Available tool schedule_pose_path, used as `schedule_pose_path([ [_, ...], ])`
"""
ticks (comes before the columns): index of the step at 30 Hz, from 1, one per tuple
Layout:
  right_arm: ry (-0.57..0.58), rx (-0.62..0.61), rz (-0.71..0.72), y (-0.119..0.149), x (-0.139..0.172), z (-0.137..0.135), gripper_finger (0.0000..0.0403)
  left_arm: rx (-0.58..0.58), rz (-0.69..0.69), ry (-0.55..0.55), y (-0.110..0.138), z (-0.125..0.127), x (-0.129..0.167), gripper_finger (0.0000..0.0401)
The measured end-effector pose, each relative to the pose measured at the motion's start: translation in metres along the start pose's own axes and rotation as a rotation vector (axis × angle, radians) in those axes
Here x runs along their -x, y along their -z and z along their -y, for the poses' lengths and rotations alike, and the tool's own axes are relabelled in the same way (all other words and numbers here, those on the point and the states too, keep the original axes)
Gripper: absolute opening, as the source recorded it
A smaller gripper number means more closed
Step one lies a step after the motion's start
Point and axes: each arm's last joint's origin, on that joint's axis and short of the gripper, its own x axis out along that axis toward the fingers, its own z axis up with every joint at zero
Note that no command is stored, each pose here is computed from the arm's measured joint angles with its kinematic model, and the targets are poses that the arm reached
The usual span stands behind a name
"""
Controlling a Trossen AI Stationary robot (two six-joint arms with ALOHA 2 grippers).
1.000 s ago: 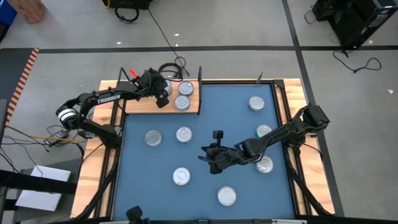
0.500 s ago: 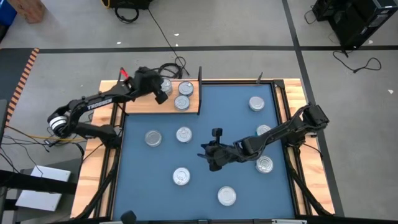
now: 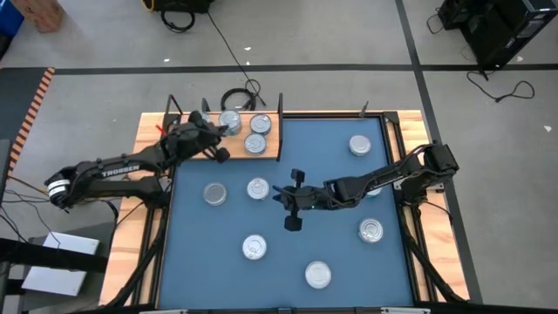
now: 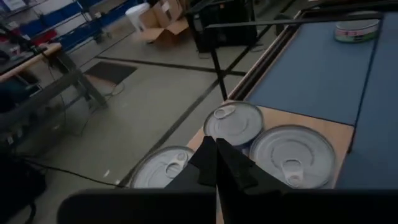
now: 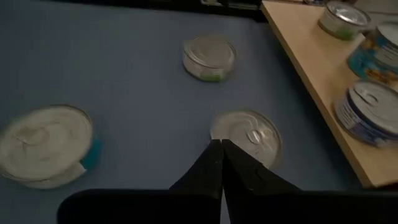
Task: Stack canned seafood by type on shelf
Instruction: Put the green tuna can on the shelf
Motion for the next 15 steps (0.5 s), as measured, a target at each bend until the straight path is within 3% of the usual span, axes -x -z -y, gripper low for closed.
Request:
schedule_pose_path([
  [10, -0.024, 0.037, 0.013, 0.000, 0.003, -0.009, 0.0003, 0.004, 0.024, 0.120, 0.023, 0.027, 0.015, 0.0000],
  [15, -0.031, 0.056, -0.037, 0.002, 0.006, -0.013, 0.0002, -0.017, 0.033, 0.279, 0.024, 0.043, 0.021, 0.0003],
])
